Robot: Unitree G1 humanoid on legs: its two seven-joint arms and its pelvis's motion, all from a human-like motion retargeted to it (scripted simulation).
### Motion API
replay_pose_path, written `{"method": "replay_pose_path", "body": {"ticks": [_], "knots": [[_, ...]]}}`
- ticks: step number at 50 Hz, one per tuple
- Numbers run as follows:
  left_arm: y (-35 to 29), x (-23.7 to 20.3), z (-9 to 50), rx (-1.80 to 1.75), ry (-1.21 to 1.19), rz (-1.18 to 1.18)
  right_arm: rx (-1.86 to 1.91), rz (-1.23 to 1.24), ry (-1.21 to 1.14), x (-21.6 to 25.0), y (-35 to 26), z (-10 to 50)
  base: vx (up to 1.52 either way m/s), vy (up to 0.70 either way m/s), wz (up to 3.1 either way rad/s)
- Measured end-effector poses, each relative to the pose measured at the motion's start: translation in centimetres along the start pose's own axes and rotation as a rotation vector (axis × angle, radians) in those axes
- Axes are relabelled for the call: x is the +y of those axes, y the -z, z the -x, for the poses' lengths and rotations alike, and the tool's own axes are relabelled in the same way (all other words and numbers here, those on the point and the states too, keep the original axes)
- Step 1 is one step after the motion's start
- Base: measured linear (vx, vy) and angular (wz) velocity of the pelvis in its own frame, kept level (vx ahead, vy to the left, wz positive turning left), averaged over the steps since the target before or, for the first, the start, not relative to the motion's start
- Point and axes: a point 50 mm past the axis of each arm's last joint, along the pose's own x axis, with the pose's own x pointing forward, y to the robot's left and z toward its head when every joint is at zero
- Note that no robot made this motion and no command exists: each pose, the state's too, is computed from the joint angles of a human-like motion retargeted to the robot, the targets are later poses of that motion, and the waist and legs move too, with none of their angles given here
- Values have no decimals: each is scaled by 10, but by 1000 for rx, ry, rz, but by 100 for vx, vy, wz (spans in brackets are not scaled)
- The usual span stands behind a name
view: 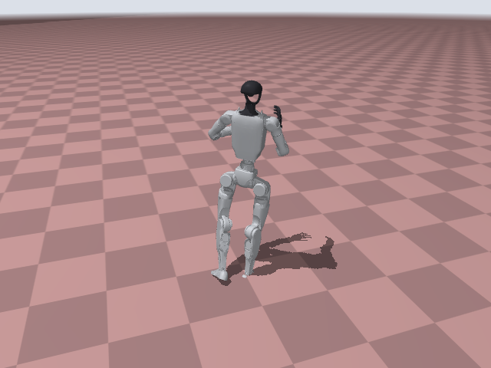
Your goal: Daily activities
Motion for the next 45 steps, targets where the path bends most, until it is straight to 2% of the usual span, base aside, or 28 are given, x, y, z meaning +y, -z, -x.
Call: {"method": "replay_pose_path", "body": {"ticks": [23,45], "knots": [[-7,-5,2,-43,51,14,39,-159,25,7,3,5,0,0,0],[-14,-10,3,-91,90,10,-26,-129,32,8,-6,4,0,0,0]]}}
